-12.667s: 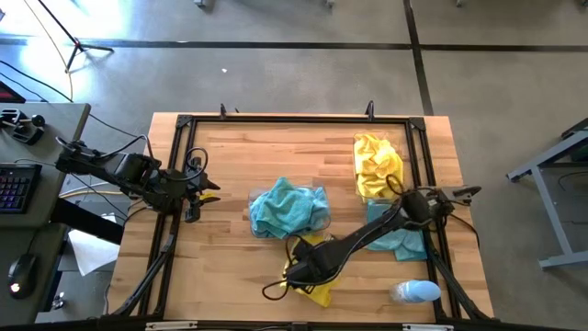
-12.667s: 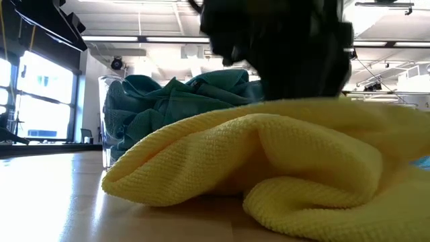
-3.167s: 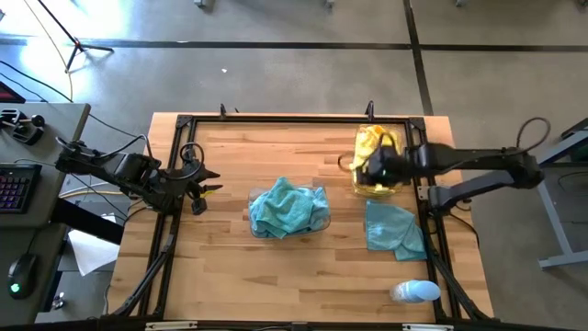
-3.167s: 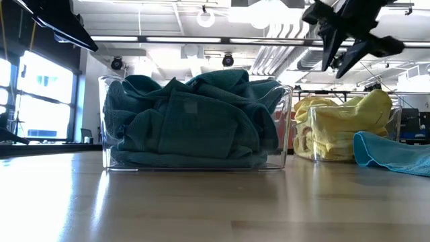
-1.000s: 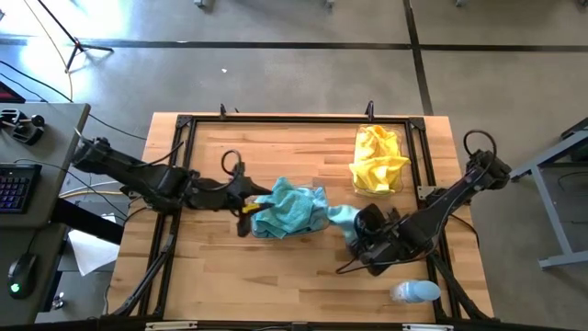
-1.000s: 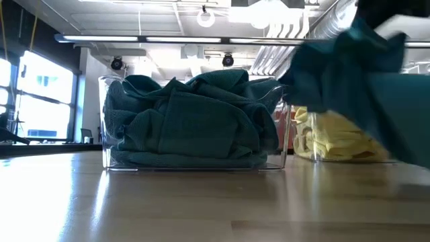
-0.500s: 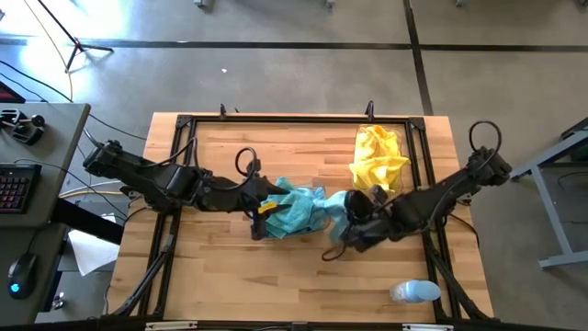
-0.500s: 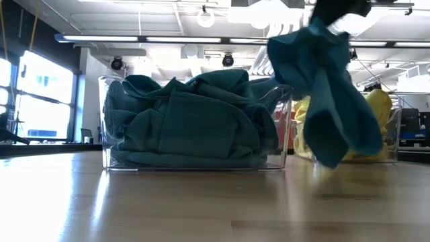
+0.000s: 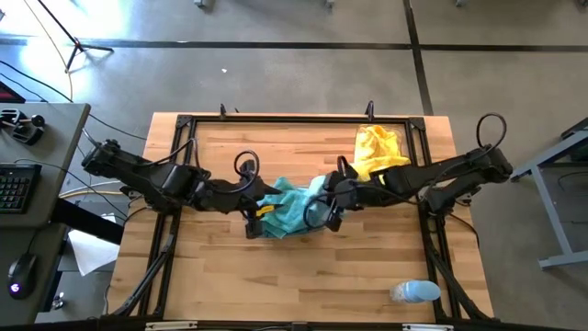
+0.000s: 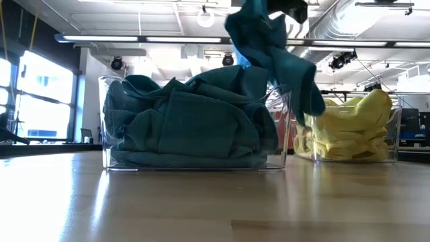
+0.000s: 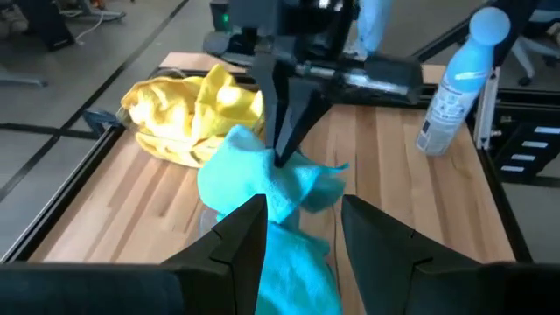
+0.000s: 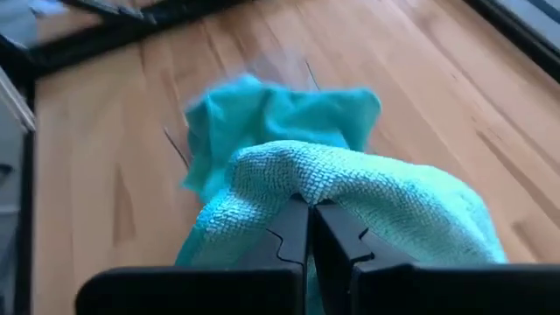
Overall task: Sort microfiber towel by color & place in baskets
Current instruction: Put the blue towel into the bottom transparent bin
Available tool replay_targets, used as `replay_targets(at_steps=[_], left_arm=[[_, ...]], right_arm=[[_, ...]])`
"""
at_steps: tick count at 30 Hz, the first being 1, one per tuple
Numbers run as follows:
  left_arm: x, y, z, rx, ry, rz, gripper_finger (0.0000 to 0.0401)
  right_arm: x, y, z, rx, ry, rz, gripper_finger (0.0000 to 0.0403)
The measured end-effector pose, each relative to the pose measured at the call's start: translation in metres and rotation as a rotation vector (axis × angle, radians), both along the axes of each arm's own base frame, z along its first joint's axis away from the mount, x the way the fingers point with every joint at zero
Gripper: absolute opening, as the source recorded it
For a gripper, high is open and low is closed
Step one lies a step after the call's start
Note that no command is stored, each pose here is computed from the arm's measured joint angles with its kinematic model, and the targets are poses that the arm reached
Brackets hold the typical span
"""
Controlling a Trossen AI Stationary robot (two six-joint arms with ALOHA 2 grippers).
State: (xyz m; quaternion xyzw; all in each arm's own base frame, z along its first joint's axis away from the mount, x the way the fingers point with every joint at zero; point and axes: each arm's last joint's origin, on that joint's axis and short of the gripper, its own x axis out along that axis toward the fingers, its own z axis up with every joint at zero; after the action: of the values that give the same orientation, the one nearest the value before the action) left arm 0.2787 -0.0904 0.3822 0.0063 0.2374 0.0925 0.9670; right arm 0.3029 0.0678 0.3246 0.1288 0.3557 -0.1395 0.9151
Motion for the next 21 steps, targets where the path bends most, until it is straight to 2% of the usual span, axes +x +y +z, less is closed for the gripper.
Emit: replay_targets(at_steps=[6,11,16,21], left_arm=[[-0.012,0.003,0.007,-0.005,-0.011,0.028,0.0135],[-0.012,0.003,0.008,0.001,-0.014,0.03,0.0135],[-0.001,0.002,0.002,0.038,-0.01,0.014,0.0135],[0.015,0.0,-0.001,0.046,-0.051,-0.004,0.0135]], right_arm=[[0.007,-0.001,0.007,-0.007,-0.086,0.02,0.0],[0.014,0.001,0.016,-0.015,-0.205,0.057,0.0],[0.02,0.003,0.027,-0.019,-0.324,0.093,0.0],[0.022,0.003,0.03,-0.034,-0.356,0.108,0.0]])
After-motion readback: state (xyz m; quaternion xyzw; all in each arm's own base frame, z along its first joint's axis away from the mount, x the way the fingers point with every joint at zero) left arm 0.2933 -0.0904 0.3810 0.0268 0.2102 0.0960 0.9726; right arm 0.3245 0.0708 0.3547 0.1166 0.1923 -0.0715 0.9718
